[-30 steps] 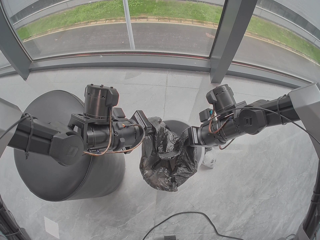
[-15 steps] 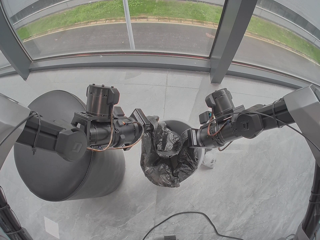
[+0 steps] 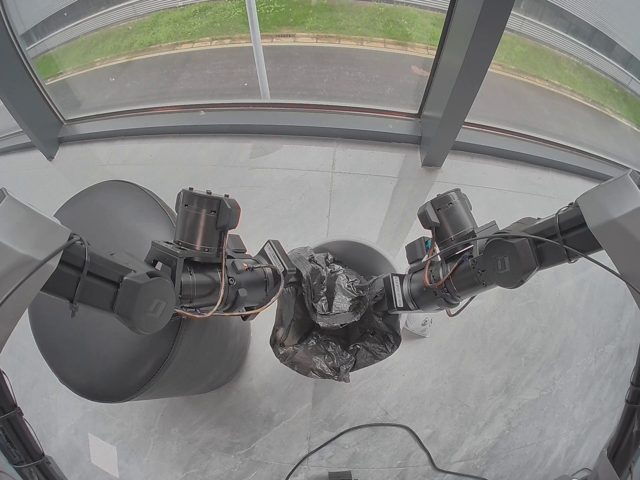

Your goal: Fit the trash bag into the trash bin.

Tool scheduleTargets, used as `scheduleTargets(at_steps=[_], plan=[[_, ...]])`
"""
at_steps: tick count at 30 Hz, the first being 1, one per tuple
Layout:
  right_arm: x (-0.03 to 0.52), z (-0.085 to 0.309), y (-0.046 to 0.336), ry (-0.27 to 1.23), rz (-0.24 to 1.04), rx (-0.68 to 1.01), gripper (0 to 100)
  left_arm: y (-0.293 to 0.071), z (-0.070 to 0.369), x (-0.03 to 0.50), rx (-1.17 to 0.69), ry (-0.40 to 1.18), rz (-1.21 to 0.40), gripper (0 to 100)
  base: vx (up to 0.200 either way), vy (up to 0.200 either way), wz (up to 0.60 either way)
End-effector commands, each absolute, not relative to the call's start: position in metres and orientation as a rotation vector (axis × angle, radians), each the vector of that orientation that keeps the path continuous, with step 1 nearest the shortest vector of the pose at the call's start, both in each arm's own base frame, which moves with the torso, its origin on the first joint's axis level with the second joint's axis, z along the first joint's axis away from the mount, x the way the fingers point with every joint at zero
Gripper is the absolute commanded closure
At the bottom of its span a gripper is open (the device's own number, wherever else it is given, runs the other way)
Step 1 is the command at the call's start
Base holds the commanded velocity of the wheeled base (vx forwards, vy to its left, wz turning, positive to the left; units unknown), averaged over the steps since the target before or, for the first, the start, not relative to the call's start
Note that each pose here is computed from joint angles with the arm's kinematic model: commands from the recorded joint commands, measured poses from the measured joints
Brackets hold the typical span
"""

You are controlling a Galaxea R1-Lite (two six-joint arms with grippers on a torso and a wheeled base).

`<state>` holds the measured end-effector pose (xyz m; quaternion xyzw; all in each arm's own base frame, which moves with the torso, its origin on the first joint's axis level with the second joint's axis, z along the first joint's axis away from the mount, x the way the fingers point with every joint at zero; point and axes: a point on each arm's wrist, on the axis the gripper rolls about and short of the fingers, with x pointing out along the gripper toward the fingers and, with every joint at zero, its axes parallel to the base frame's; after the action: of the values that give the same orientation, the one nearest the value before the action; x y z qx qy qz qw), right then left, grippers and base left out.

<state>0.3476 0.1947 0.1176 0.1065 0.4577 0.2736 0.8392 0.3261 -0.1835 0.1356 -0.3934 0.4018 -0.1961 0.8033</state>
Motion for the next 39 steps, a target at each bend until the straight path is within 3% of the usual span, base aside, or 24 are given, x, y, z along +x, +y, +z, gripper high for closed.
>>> scheduleTargets(at_steps=[1,24,39], plan=[[0.339,0.124,0.188,0.968,0.574,0.228,100,-0.182,0.129,0.324,-0.838,0.882,-0.404,100,0.0,0.0,0.0],[0.34,0.098,0.166,1.037,0.467,0.221,100,-0.181,0.098,0.341,-0.784,0.911,-0.362,100,0.0,0.0,0.0],[0.371,0.081,0.157,0.912,0.419,0.247,100,-0.172,0.086,0.37,-0.776,0.877,-0.324,100,0.0,0.0,0.0]])
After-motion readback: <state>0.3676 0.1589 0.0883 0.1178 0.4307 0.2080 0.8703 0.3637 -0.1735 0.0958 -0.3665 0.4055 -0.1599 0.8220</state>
